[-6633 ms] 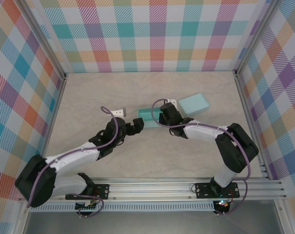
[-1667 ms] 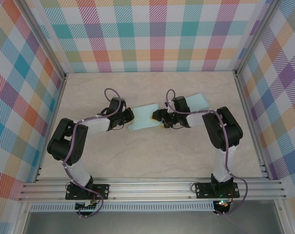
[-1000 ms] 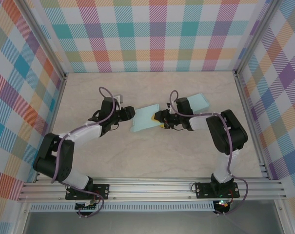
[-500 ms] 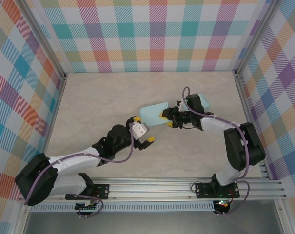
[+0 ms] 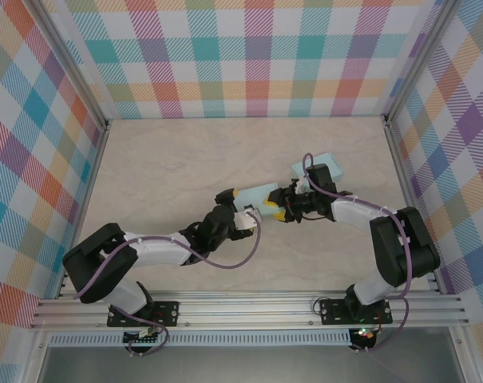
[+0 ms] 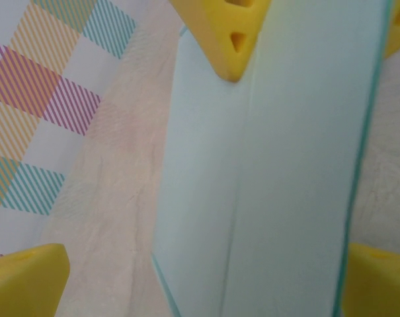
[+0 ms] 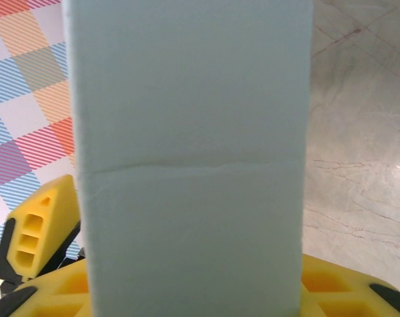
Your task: Fold the paper box
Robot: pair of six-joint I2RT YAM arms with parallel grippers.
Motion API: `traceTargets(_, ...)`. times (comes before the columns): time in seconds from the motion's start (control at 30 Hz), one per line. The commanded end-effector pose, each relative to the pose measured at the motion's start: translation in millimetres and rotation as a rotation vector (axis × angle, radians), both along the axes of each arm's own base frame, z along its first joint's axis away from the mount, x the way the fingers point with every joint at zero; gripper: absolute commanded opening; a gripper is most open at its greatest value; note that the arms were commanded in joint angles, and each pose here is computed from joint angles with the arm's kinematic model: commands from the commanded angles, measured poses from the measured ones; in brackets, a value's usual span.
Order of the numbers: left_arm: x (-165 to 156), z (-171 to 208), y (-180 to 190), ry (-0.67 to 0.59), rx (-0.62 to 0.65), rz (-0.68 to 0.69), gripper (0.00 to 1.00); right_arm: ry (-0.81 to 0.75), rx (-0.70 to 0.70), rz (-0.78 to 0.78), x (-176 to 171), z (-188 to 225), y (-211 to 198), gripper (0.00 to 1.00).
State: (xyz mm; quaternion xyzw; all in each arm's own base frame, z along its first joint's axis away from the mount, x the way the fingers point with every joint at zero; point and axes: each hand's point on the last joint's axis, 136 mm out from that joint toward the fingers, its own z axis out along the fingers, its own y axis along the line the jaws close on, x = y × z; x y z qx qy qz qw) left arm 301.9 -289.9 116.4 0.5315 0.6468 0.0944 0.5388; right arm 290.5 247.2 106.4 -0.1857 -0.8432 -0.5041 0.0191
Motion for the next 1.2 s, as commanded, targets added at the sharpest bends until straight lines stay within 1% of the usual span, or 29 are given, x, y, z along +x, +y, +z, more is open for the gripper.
traceTargets(0.0, 15, 18, -10, -0.078, 0.009, 0.035, 0.99, 0.010, 0.035, 0.030, -8, 10, 6, 0.42)
traceTargets(0.13, 16, 5, -14, -0.040, 0.077, 0.016, 0.92, 0.017, 0.045, 0.032, -7, 10, 8, 0.42)
traceTargets(0.2, 15, 5, -14, -0.041, 0.074, 0.011, 0.87, 0.018, 0.048, 0.031, -7, 10, 8, 0.42)
traceTargets(0.27, 16, 6, -14, -0.045, 0.071, 0.017, 0.85, 0.017, 0.051, 0.034, -7, 11, 9, 0.43)
traceTargets(0.4, 18, 6, -12, -0.045, 0.091, 0.031, 0.73, 0.020, 0.054, 0.040, -9, 12, 10, 0.43)
traceTargets(0.47, 18, 6, -11, -0.040, 0.097, 0.035, 0.72, 0.018, 0.054, 0.039, -9, 13, 10, 0.44)
traceTargets(0.57, 16, 10, -11, -0.024, 0.098, 0.030, 0.64, 0.016, 0.044, 0.041, -11, 14, 8, 0.45)
traceTargets(0.63, 14, 10, -10, -0.005, 0.107, 0.021, 0.63, 0.015, 0.036, 0.041, -13, 14, 7, 0.47)
traceTargets(0.67, 11, 11, -10, 0.008, 0.113, 0.014, 0.60, 0.013, 0.033, 0.043, -14, 14, 6, 0.48)
traceTargets(0.77, 3, 9, -9, 0.065, 0.146, -0.019, 0.56, 0.000, 0.022, 0.048, -16, 17, 5, 0.52)
traceTargets(0.83, -3, 8, -7, 0.106, 0.169, -0.032, 0.42, -0.015, 0.018, 0.054, -16, 20, 4, 0.54)
traceTargets(0.87, -6, 8, -6, 0.128, 0.178, -0.040, 0.40, -0.024, 0.014, 0.056, -17, 22, 4, 0.56)
traceTargets(1.03, -20, 8, -1, 0.240, 0.231, -0.075, 0.39, -0.074, -0.028, 0.062, -17, 34, -2, 0.65)
traceTargets(1.07, -22, 7, 1, 0.264, 0.243, -0.079, 0.37, -0.084, -0.040, 0.061, -17, 36, -4, 0.68)
traceTargets(1.13, -27, 5, 6, 0.316, 0.275, -0.082, 0.37, -0.107, -0.060, 0.056, -18, 42, -9, 0.75)
traceTargets(1.17, -31, 2, 12, 0.362, 0.301, -0.081, 0.37, -0.123, -0.074, 0.051, -18, 46, -13, 0.77)
